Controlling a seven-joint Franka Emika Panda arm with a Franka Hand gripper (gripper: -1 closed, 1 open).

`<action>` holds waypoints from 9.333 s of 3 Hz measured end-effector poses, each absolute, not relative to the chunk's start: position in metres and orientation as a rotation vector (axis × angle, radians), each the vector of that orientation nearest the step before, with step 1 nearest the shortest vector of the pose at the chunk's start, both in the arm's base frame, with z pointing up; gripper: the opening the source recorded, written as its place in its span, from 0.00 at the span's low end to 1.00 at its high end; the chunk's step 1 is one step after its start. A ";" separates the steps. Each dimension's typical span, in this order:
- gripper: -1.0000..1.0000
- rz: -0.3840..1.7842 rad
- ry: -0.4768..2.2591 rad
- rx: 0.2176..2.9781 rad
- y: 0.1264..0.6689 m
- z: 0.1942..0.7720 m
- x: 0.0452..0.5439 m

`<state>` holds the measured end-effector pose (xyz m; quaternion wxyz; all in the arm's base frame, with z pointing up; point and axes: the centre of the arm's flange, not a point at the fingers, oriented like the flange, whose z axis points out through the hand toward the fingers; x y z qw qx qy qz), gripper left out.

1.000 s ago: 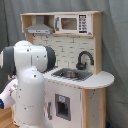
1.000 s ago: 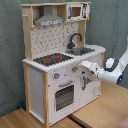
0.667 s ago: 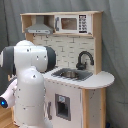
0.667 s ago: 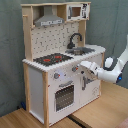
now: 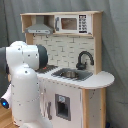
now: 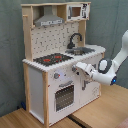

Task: Play with the kitchen

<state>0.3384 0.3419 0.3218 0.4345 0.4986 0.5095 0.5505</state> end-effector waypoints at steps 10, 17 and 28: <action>0.00 0.681 1.505 0.522 0.346 0.324 0.348; 1.00 0.850 1.369 0.688 0.408 0.366 0.302; 1.00 1.040 0.486 1.689 0.424 0.624 0.311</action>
